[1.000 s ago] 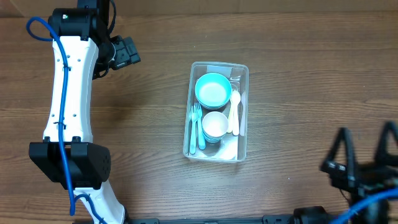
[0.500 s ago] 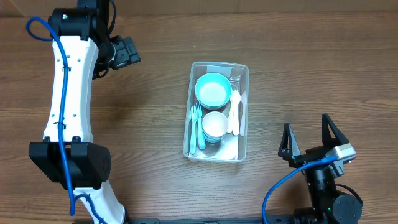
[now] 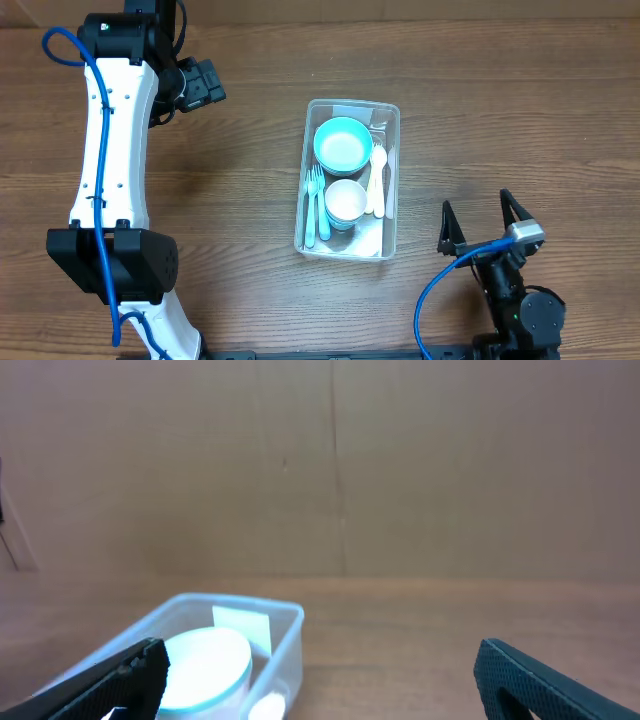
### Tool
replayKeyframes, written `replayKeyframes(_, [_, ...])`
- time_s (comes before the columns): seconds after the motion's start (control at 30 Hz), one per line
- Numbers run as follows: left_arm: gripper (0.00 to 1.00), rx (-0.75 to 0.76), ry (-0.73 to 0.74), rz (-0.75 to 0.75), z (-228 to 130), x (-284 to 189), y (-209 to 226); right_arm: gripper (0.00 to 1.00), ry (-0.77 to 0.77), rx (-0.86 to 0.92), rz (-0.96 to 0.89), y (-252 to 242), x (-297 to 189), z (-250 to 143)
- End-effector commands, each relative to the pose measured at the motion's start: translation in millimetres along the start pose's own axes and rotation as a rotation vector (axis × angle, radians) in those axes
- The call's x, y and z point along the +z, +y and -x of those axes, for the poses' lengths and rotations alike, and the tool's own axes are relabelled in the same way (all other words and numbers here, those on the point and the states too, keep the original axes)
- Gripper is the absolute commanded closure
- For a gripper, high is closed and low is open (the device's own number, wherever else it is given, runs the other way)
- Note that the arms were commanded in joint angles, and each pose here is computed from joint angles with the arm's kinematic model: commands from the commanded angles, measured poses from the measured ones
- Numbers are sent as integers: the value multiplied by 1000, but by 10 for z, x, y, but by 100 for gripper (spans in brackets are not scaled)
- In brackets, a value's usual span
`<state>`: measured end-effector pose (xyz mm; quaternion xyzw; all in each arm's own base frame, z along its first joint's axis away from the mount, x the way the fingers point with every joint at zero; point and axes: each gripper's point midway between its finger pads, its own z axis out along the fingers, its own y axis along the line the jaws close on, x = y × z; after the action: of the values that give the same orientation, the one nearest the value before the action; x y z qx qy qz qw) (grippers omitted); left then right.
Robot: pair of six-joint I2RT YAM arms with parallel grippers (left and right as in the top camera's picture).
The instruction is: Pack container
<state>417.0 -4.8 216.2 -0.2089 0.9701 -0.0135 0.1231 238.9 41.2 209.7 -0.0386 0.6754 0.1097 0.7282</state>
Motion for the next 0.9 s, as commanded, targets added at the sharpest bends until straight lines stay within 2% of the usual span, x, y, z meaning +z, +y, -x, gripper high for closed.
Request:
replayKeyframes(0.0, [0, 7, -30, -11, 42, -99, 0, 0, 7, -7, 2, -7, 5, -82])
replayKeyframes(0.1, [0, 7, -30, -11, 42, -99, 0, 0, 50, -1, -2, -26, 15, -259])
replayKeyframes(0.4, [0, 7, -30, -11, 42, -99, 0, 0, 96, 2, -60, -128, 2, -375])
replayKeyframes(0.87, [0, 7, -30, -11, 42, -99, 0, 0, 99, 3, -59, -127, 2, -382])
